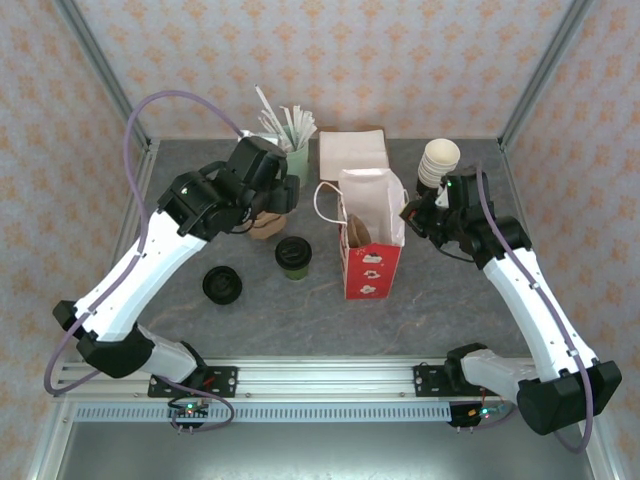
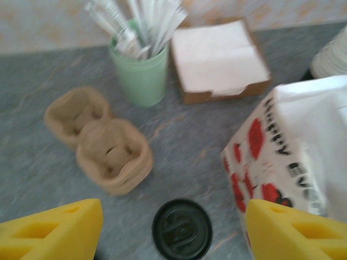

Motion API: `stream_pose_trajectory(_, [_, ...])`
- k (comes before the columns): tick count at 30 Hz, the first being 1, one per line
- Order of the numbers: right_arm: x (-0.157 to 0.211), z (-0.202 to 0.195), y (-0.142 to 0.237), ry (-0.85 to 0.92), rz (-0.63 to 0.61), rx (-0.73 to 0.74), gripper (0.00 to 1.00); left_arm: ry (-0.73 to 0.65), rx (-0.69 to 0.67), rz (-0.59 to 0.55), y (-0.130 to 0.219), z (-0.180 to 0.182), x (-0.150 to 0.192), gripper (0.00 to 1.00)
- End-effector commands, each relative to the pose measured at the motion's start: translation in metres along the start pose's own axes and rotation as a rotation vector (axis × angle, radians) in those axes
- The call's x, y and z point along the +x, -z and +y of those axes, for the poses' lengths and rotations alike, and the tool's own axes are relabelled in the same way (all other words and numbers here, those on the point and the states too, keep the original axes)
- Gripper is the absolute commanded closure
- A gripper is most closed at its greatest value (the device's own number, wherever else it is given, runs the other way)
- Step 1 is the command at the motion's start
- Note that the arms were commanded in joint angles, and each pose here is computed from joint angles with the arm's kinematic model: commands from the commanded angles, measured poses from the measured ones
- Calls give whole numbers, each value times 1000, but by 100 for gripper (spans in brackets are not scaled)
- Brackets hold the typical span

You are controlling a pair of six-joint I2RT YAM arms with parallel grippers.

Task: Pack the takeout coffee

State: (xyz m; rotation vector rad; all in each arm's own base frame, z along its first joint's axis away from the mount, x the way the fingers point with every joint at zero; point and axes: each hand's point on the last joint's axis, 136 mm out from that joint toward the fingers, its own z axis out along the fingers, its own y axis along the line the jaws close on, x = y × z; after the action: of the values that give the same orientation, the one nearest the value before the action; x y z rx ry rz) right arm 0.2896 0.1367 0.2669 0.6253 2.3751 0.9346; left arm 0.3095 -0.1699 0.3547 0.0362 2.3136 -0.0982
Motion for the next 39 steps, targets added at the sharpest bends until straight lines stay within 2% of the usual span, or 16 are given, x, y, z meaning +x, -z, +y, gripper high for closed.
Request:
stream_pose_trajectory(1, [6,-2,3,-18,14,3,100,73,-145,146,-9,25,35,28])
stream_pose_trajectory(4, [7,-4,4,-11,14,10,100,97,-155,244,-24,21,60,25])
stream_pose_trajectory(9, [9,-6,4,-11,12,12,100,157,-105,351,-50,2,94,15])
stream_pose_trajectory(12, [9,-7,5,-12,9,11,100,172,-124,406,-62,-5,111,12])
stream_pose_trajectory(15, [12,-14,3,-33,13,26,100,189,-142,424,-73,-11,121,5])
stream_pose_trajectory(18, [13,-14,2,-60,3,6,100,224,-117,438,-84,-21,131,5])
stream_pose_trajectory(26, [10,-10,13,-79,-39,-18,100,235,-169,519,-108,-25,158,6])
stream_pose_trajectory(39, [10,-11,14,-83,-41,-19,100,227,-202,564,-127,-29,171,10])
